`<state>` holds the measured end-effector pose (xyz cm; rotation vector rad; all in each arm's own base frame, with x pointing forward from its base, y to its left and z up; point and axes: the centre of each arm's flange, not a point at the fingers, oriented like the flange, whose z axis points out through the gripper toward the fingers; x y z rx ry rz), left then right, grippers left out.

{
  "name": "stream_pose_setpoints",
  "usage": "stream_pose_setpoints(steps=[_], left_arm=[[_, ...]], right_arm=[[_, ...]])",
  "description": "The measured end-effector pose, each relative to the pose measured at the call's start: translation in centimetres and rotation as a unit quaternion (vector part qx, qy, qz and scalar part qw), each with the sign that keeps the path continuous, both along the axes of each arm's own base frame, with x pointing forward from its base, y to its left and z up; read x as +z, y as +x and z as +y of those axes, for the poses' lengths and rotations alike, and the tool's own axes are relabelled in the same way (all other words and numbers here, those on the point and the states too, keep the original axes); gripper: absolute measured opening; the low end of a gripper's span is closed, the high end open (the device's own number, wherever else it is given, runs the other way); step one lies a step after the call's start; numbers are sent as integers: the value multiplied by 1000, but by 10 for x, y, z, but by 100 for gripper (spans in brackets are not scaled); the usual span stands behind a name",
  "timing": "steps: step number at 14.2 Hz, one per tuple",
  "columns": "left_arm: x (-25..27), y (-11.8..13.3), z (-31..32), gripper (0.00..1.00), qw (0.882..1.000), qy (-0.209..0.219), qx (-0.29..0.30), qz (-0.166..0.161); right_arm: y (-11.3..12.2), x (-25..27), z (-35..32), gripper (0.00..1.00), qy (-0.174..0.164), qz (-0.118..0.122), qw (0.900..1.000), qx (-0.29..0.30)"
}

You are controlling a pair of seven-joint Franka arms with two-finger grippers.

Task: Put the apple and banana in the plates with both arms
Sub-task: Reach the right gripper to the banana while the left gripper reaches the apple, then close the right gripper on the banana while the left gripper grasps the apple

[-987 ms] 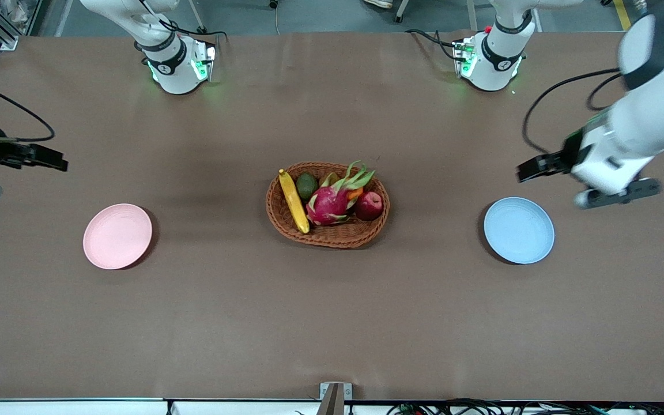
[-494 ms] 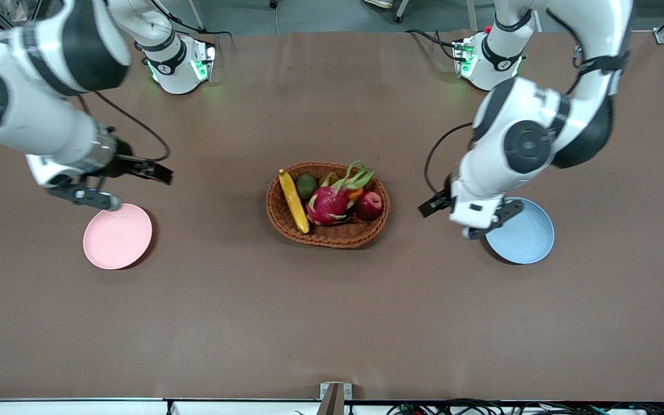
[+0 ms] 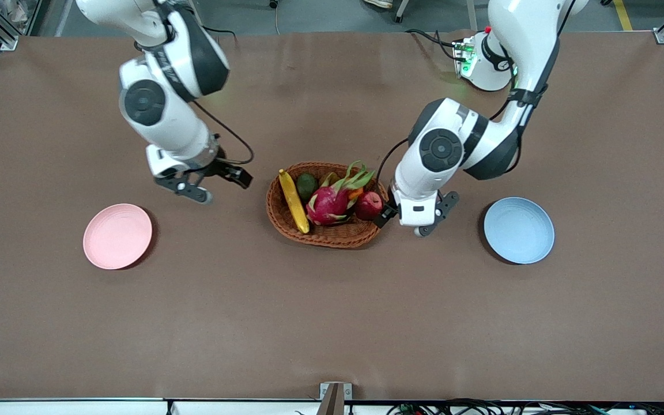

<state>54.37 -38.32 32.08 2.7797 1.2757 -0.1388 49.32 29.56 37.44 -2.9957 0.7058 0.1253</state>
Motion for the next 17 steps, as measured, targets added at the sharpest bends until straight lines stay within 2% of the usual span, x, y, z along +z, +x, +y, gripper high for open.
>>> stream_pose_setpoints(steps=[4, 10, 11, 12, 14, 16, 17], left_arm=[[-35, -17, -10, 100, 1000, -5, 28, -9], [-65, -36, -22, 100, 1000, -5, 25, -9], [-68, -39, -24, 100, 1000, -3, 22, -7], [-71, -43, -26, 100, 1000, -1, 20, -4], [-77, -48, -28, 100, 1000, 2, 17, 0], [-84, -52, -31, 100, 1000, 5, 13, 4], [-86, -53, -33, 100, 1000, 5, 12, 4]], right_arm=[[-26, -53, 56, 100, -10, -2, 1000, -18], [-42, -88, 76, 95, -24, 9, 1000, -12], [-44, -88, 77, 90, -24, 10, 1000, -10], [-45, -89, 79, 90, -25, 10, 1000, -8], [-48, -90, 80, 76, -26, 12, 1000, -6], [-52, -93, 82, 67, -28, 14, 1000, -3], [-54, -94, 82, 67, -29, 15, 999, -2]])
